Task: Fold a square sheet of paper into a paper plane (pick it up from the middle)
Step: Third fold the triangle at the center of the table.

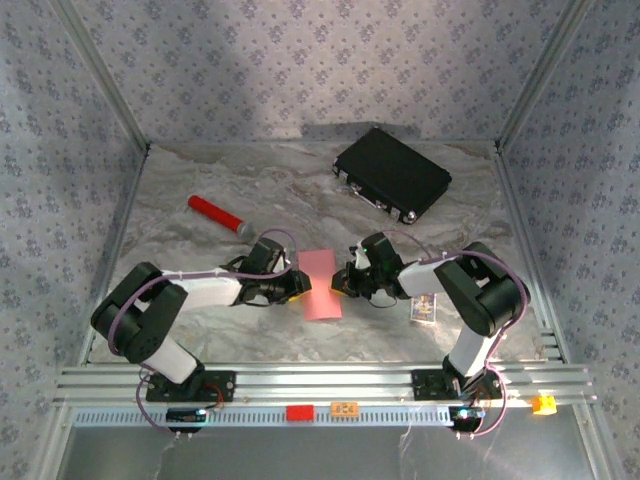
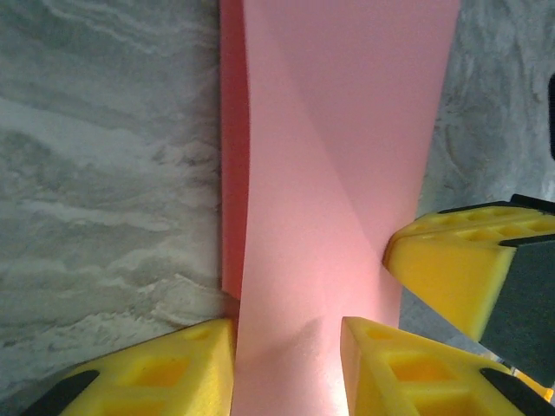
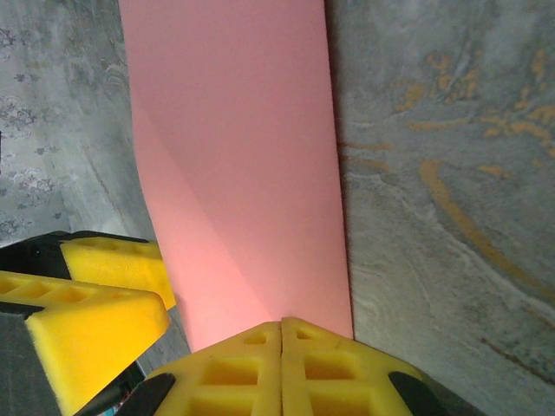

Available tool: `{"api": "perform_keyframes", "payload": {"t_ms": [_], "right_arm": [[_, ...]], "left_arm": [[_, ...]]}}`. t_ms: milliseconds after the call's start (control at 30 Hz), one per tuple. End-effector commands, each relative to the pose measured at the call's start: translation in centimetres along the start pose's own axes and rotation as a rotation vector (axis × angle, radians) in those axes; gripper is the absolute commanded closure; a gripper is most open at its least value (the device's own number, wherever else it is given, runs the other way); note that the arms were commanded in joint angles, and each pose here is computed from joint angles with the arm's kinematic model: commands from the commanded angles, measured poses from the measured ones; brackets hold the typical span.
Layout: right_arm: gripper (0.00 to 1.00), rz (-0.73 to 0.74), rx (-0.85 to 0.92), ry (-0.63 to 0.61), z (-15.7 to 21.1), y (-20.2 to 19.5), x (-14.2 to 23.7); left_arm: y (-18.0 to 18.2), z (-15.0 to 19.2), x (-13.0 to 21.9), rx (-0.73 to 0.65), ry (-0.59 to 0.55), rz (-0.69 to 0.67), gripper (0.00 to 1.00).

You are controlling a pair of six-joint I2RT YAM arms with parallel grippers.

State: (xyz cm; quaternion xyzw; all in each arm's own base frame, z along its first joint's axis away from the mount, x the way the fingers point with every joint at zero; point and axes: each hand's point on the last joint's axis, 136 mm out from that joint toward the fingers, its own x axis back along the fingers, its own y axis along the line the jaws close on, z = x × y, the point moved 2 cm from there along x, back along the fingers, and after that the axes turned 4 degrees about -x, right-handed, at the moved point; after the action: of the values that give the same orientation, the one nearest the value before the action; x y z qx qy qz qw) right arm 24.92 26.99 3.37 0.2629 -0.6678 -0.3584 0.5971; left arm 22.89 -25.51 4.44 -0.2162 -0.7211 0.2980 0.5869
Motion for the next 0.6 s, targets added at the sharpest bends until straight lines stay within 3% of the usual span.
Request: {"api": "perform_keyframes", "payload": {"t_ms": [0,567], "right_arm": [[0.91,0.073,-0.056,0.01,0.56,-2.47,-0.17],[0.9,0.063,-0.055,0.003,0.46,-2.16,-0.06]], "left_arm": [[-1.8,-1.03,0.75,-0.051,-0.035,0.115,0.63],[-1.74,-0.73,0.59,-0.03,-0.016,0.153,0.65]]}}
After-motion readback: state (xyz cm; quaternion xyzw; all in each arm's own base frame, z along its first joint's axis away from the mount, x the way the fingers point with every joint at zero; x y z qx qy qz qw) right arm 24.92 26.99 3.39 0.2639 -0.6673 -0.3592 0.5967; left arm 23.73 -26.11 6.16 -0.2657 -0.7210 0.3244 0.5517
